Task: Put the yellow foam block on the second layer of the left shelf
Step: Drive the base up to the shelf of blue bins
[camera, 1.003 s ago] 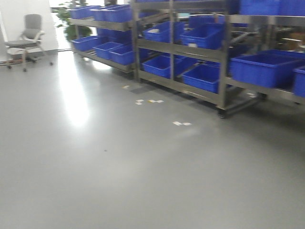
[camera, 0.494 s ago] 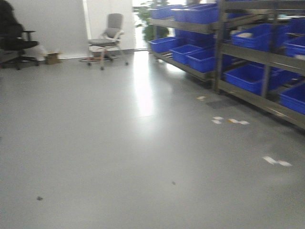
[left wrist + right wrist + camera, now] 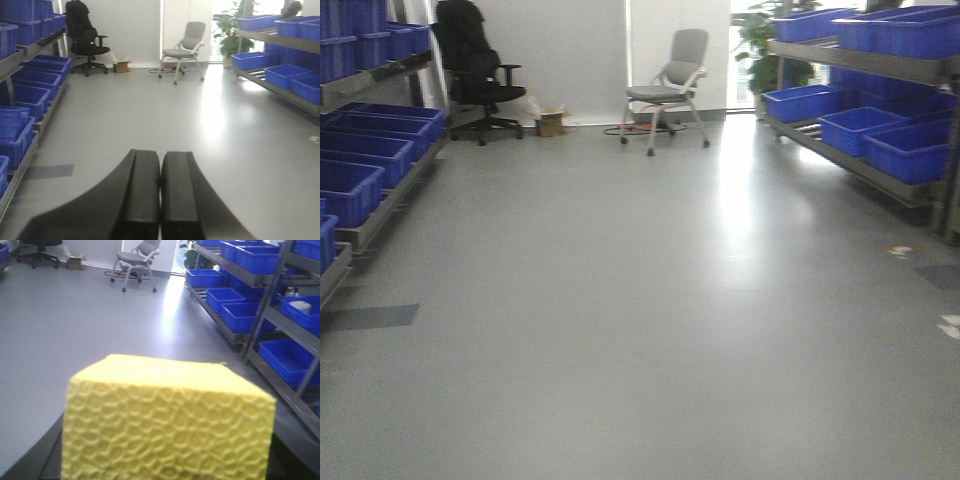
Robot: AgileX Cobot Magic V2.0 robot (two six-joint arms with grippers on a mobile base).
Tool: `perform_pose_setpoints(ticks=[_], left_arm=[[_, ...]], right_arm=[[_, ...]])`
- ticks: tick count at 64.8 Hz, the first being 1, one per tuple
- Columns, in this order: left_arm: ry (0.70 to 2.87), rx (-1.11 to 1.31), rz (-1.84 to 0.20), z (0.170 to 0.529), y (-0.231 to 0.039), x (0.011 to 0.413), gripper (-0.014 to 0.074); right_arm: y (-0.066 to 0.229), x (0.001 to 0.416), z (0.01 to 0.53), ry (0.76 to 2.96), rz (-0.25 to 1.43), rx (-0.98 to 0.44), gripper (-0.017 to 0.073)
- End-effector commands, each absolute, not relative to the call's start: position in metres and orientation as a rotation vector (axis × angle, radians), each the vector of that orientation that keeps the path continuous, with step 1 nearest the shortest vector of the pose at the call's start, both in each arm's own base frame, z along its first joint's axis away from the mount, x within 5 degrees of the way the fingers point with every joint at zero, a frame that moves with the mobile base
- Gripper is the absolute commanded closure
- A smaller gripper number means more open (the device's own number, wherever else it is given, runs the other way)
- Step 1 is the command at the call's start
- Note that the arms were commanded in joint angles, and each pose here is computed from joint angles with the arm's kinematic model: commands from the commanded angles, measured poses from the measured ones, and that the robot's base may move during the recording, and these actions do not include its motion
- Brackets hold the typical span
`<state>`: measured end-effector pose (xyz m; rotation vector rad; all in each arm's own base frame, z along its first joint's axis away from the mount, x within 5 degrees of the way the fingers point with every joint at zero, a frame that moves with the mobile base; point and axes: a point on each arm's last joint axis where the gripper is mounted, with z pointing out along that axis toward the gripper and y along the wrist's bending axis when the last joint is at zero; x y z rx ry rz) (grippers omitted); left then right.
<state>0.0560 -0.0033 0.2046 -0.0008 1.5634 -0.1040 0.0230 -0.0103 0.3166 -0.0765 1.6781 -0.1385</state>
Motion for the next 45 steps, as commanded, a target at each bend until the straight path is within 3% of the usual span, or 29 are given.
perform_pose_setpoints(ticks=[1,45], left_arm=[[1.510,0.004,-0.128,0.2033,-0.0047,0.0574,0.0457],[1.510,0.004,-0.128,0.2033,-0.0047,0.0574,0.0457]], right_arm=[[-0.0093,0.0234,0.3317,1.578,-0.152,-0.092,0.0246],[-0.0093,0.0234,0.3317,1.578,-0.152,-0.092,0.0246]])
